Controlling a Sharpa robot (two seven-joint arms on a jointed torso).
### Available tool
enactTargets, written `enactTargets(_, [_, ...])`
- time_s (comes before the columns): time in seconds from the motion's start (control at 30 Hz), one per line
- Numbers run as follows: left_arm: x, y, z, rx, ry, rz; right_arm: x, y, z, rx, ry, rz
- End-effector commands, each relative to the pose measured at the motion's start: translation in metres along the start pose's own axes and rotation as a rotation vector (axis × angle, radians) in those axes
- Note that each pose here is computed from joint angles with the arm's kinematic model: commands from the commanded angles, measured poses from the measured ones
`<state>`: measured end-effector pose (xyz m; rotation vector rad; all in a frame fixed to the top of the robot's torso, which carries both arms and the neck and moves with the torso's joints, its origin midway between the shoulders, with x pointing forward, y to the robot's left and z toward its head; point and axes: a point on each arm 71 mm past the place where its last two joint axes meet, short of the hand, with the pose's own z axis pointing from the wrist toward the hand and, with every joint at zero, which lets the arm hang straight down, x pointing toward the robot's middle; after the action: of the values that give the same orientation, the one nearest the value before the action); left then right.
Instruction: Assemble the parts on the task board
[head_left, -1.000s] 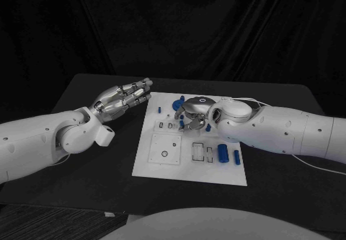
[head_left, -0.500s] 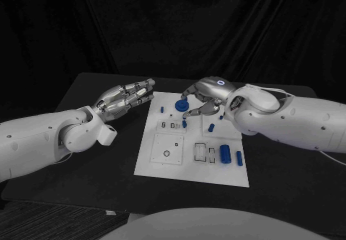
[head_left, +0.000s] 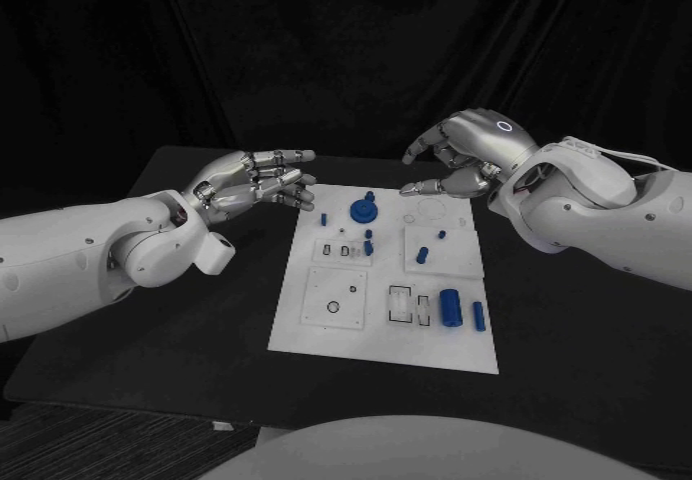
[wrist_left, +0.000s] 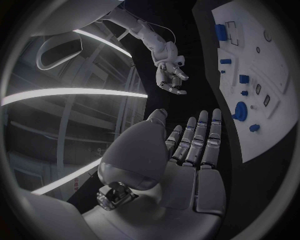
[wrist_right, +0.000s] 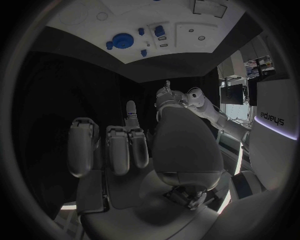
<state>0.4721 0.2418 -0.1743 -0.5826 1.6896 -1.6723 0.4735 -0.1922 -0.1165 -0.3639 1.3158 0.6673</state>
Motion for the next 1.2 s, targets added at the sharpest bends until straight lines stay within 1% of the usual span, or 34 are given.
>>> enactTargets(0.03, [-0.0008,-0.005,0.0069,-0.082,0.022,0.135,-0.006,-0.003,-0.002,0.022,-0.051,-0.004])
enactTargets(0.07, [-0.002,-0.0093,0.0099,-0.098,0.039,0.177,-0.006,-0.004,-0.003,0.029,-0.051,-0.006])
enactTargets(0.1, [-0.0027,-0.0114,0.0115,-0.108,0.052,0.214,-0.006,-0.005,-0.003,0.032,-0.05,-0.006])
enactTargets(0.17, [-0.0038,-0.0144,0.0148,-0.132,0.089,0.314,-0.006,-0.007,-0.004,0.039,-0.048,-0.008])
enactTargets(0.23, [-0.0046,-0.0156,0.0185,-0.163,0.138,0.435,-0.005,-0.009,-0.005,0.046,-0.042,-0.008])
enactTargets(0.27, [-0.0053,-0.0156,0.021,-0.186,0.168,0.51,-0.003,-0.01,-0.006,0.05,-0.037,-0.008])
enactTargets(0.37, [-0.0068,-0.0137,0.0275,-0.258,0.234,0.657,0.001,-0.012,-0.008,0.058,-0.019,-0.007])
enactTargets(0.47, [-0.0065,-0.0102,0.0338,-0.347,0.289,0.735,0.006,-0.015,-0.011,0.068,-0.007,-0.003])
enactTargets(0.53, [-0.0042,-0.009,0.0401,-0.406,0.323,0.773,0.011,-0.017,-0.014,0.078,0.008,0.0])
enactTargets(0.6, [-0.0004,-0.0096,0.0472,-0.434,0.345,0.796,0.015,-0.019,-0.016,0.087,0.023,0.002])
enactTargets(0.67, [0.0056,-0.0104,0.0558,-0.453,0.365,0.816,0.019,-0.02,-0.019,0.095,0.04,0.004])
enactTargets(0.7, [0.0121,-0.0108,0.0633,-0.468,0.384,0.831,0.022,-0.021,-0.022,0.102,0.053,0.007])
enactTargets(0.77, [0.0213,-0.0108,0.0723,-0.493,0.411,0.847,0.025,-0.022,-0.026,0.108,0.065,0.011])
enactTargets(0.8, [0.0223,-0.0107,0.0733,-0.496,0.414,0.849,0.025,-0.022,-0.026,0.109,0.066,0.011])
enactTargets(0.87, [0.0313,-0.01,0.0815,-0.527,0.442,0.864,0.027,-0.023,-0.029,0.113,0.074,0.014])
enactTargets(1.03, [0.0472,-0.0064,0.1009,-0.627,0.484,0.908,0.029,-0.025,-0.032,0.12,0.083,0.016])
enactTargets(1.2, [0.0573,-0.0029,0.1188,-0.728,0.506,0.955,0.031,-0.023,-0.032,0.12,0.098,0.019])
